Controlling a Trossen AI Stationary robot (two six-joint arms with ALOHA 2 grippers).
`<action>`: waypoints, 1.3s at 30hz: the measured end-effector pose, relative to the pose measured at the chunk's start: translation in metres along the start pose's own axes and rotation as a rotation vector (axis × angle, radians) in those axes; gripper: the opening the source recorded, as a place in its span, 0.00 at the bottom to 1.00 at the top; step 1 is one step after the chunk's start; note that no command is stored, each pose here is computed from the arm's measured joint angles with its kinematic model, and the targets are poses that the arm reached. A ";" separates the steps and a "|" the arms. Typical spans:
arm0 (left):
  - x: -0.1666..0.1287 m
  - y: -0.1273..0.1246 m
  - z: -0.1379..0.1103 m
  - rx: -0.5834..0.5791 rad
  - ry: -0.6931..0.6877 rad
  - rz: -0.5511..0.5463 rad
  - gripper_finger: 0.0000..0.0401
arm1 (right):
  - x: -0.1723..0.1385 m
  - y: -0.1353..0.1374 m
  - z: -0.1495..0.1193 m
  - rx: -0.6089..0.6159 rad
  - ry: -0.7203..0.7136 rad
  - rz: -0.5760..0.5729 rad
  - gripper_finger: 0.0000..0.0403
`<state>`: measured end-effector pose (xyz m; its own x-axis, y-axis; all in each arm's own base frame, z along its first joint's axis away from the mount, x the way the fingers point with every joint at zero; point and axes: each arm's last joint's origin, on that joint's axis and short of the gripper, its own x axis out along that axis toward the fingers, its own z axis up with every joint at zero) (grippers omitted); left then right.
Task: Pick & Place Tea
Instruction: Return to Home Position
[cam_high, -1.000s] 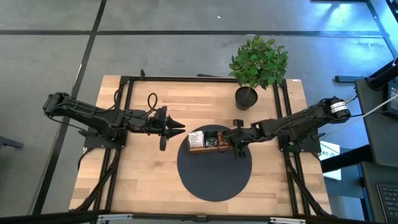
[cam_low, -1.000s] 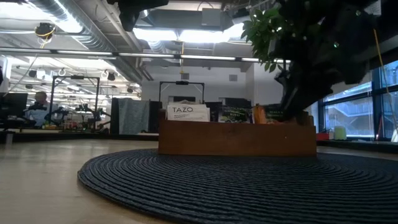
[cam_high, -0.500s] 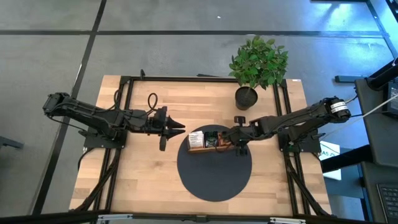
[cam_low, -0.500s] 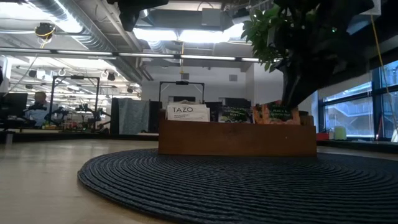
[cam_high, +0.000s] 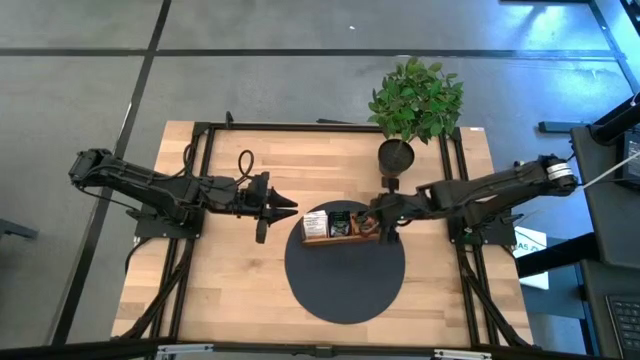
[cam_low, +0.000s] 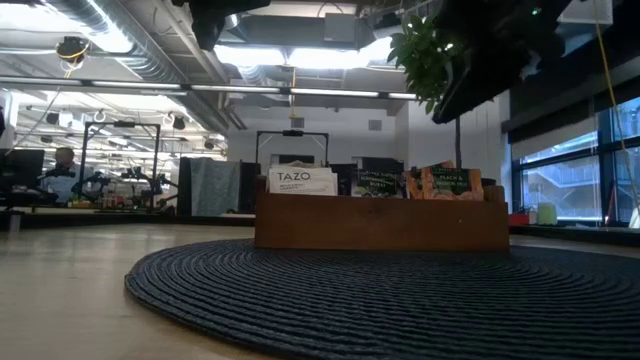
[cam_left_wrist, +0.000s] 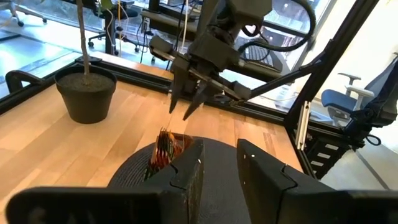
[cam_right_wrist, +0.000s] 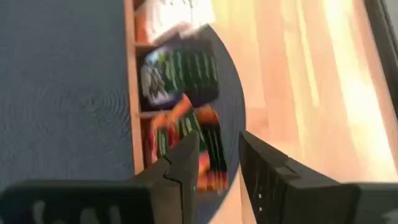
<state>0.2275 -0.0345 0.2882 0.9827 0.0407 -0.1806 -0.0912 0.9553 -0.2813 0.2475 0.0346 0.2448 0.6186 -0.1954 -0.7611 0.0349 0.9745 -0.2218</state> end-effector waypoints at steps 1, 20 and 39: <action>0.000 0.000 0.000 0.001 0.004 0.001 0.23 | 0.003 0.001 0.001 -0.012 -0.004 0.001 0.29; 0.000 0.001 -0.002 -0.002 0.021 0.007 0.23 | 0.038 0.018 -0.012 -0.160 0.187 0.185 0.29; 0.000 0.001 -0.002 -0.002 0.022 0.012 0.23 | 0.017 0.004 -0.005 -0.157 0.084 0.042 0.29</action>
<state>0.2271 -0.0343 0.2858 0.9779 0.0454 -0.2041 -0.1028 0.9543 -0.2806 0.2540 0.0351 0.2280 0.5488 -0.1695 -0.8186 -0.1165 0.9542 -0.2757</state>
